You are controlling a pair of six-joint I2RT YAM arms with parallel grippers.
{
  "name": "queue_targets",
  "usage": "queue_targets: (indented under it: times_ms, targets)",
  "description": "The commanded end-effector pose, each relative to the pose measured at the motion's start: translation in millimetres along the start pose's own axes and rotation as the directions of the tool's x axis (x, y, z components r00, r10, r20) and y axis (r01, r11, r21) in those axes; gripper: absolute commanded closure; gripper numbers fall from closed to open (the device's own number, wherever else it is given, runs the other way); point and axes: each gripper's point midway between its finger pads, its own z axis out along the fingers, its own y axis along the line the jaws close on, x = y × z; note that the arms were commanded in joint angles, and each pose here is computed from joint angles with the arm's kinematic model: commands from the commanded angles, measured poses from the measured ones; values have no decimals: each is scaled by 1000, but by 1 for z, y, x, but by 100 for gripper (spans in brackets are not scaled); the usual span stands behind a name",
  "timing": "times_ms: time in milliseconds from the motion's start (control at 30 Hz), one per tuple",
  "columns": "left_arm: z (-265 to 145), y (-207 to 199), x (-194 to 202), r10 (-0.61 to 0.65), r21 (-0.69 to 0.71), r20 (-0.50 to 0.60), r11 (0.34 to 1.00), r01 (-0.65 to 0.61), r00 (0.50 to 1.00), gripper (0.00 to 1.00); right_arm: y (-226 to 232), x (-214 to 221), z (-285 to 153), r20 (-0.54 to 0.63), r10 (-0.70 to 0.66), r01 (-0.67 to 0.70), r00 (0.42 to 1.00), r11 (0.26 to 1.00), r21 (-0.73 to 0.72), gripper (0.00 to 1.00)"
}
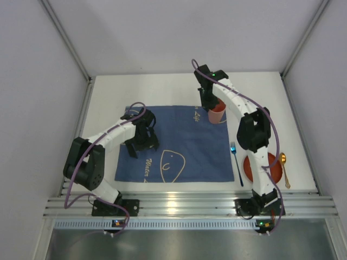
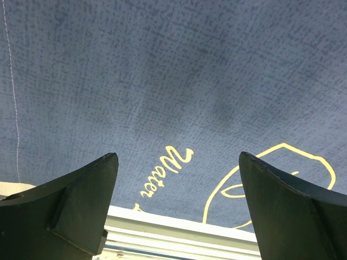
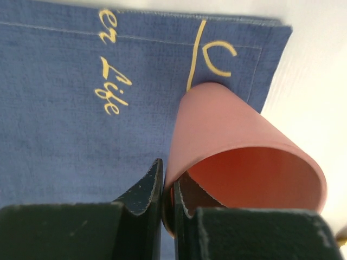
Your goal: Set the dinner table for one person
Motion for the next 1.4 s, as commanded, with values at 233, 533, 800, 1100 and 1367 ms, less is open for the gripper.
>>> queue_targets:
  times_ms: [233,533,800,1100,1367]
  targets:
    - [-11,-1,-8,49,21,44,999,-50,998,2,-2,0,-13,35,12,-12,999,1000,1,67]
    - [-47,-25,-37,156,-3,222,987,-159,962,2,-28,-9,-91,149,2,-4,989,1000,17,22]
    - [-102,-153,-12,412,175,370,849,-498,833,2,-85,49,-194,267,80,-94,960,995,39,0]
    - [-100,-263,55,504,348,289,737,-580,814,2,-114,199,-162,106,280,-277,954,960,-41,0]
    - [-98,-262,70,477,365,266,754,-546,838,5,-103,266,-92,-139,456,-475,879,862,-179,4]
